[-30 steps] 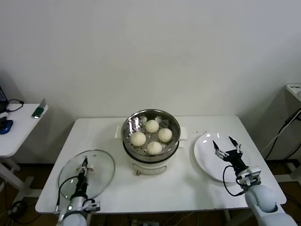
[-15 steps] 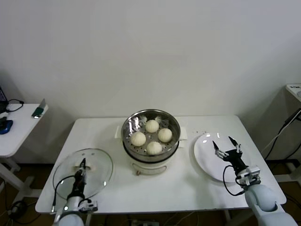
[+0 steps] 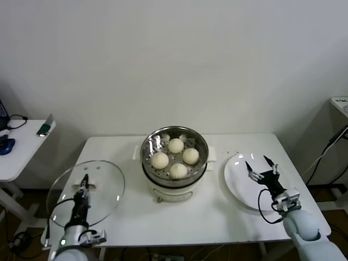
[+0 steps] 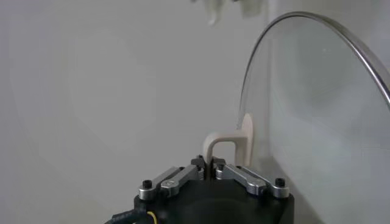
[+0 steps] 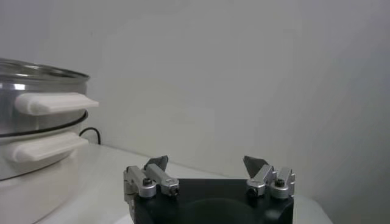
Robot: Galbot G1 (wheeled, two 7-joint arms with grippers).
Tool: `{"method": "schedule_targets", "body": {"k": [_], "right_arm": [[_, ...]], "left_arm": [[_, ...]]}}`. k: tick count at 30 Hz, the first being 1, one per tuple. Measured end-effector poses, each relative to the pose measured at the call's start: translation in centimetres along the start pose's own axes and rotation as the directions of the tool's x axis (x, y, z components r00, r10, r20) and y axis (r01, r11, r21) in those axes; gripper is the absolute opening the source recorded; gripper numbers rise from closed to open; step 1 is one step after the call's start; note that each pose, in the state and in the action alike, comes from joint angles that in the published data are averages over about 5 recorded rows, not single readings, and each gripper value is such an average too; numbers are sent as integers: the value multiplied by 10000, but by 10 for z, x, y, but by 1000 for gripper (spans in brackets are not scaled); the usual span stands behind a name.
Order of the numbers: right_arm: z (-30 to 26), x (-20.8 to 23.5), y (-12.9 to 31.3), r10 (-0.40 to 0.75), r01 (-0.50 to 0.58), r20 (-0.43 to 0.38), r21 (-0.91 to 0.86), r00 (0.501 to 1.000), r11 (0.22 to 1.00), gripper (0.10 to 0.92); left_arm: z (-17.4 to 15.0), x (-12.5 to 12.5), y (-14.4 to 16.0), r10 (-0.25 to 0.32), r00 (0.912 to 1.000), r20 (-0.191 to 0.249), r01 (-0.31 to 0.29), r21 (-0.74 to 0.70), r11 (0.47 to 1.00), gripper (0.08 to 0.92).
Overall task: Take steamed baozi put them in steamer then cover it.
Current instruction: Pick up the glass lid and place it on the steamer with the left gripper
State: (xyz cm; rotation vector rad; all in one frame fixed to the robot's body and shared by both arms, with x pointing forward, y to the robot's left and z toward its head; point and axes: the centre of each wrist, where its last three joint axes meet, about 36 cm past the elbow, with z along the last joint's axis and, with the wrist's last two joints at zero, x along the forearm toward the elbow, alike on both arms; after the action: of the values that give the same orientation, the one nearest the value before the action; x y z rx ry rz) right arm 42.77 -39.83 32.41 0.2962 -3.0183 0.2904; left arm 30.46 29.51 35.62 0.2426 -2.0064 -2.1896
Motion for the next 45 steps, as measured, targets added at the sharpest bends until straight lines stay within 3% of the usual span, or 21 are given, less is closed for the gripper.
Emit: {"method": "schedule_targets", "body": {"k": [9,17,31,45], "right_arm": [[0,-14,2,-214,214,-26,185,9998,9996,823],[1,-30,7,-509,510,-38,412,9987,9978,823],[5,-55,13,-684,687,-65,613,9976,9958,823],[8,-54,7,-527,538,-157,778,9985,9955,823]], "left_arm": [[-5,8,51,-887,9958,-213,890,118,9960,147],[-25,0,80,-1318,9912,132,1315,194,9911,147],[-109,-26,109,-862,9917,957,768,978,9922,147],[-200,-49,126,-686,9851,1578,472,1356,9896,147]]}}
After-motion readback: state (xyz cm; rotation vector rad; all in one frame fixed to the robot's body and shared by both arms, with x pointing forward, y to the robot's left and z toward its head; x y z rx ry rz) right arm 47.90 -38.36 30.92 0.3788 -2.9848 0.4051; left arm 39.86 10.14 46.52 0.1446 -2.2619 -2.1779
